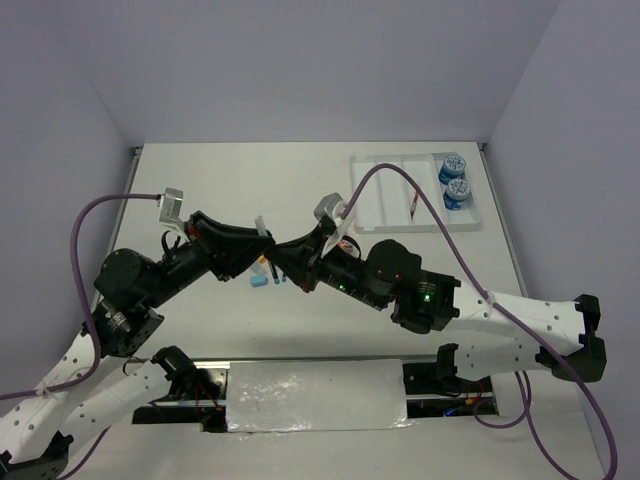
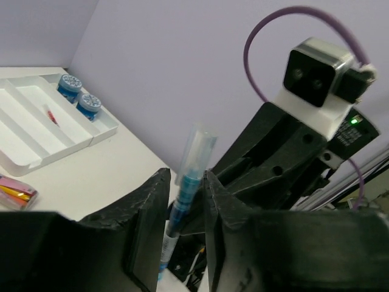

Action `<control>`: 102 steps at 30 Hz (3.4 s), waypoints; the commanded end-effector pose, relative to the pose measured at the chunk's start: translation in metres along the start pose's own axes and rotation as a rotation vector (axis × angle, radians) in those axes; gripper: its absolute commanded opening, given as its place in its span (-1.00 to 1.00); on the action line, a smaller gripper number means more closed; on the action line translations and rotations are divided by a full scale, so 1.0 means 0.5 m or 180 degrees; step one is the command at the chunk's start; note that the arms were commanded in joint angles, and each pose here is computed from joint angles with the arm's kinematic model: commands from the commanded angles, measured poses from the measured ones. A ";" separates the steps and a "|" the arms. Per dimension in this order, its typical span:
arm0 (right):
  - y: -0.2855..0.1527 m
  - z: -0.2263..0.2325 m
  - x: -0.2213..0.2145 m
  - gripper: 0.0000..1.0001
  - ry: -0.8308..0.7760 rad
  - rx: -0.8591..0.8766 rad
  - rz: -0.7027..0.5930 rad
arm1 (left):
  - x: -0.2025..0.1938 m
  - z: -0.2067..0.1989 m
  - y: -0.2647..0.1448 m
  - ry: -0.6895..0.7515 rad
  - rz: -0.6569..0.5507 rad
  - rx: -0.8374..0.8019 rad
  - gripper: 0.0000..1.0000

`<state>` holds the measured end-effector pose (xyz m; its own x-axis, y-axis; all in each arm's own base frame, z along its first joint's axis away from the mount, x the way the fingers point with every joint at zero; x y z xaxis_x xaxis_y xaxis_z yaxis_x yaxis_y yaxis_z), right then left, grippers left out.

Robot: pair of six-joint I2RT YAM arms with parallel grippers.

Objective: Sort the stationery into containers
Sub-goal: Close the pen cap on the pen.

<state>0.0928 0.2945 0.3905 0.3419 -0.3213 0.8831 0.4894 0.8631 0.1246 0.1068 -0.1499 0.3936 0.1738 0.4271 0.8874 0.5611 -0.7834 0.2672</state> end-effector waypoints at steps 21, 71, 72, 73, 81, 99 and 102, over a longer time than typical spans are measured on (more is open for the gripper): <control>-0.009 0.011 -0.020 -0.09 0.0053 0.0287 0.0123 | 0.071 -0.044 -0.010 0.0753 -0.0171 -0.0438 -1.00; 0.016 0.048 -0.022 -1.00 0.0219 0.0894 0.0334 | 0.154 -0.057 -0.007 0.1311 -0.0058 -0.0154 0.56; 0.015 0.049 -0.019 -1.00 0.0214 0.0894 0.0333 | 0.151 -0.055 -0.005 0.1299 -0.0042 -0.0155 0.54; 0.017 0.047 -0.019 -1.00 0.0208 0.0860 0.0336 | 0.148 -0.054 -0.004 0.1285 -0.0031 -0.0157 0.54; 0.022 0.040 -0.014 -1.00 0.0174 0.0667 0.0349 | 0.131 -0.054 0.001 0.1210 0.0035 -0.0291 0.19; 0.031 0.061 0.049 -1.00 0.0168 0.0598 0.0126 | 0.082 -0.033 0.007 0.1039 0.0330 -0.0284 -0.82; 0.032 0.071 0.073 -1.00 0.0133 0.0650 0.0039 | 0.071 -0.032 0.010 0.0978 0.0392 -0.0334 -1.00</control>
<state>0.0830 0.3159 0.3845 0.4468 -0.1590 0.8804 0.3101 0.9506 0.0143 0.1016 -0.1397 0.4463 -0.0687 0.2232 0.9724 0.4956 -0.8382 0.2274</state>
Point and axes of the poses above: each gripper's point midway between its finger pads, its own y axis out along the fingers, its own z axis along the line the jaws close on, x = y × z, the point moved 9 cm from there along -y, back along the fingers, and after that the axes turned 15 degrees about y, right-handed, at the moved point
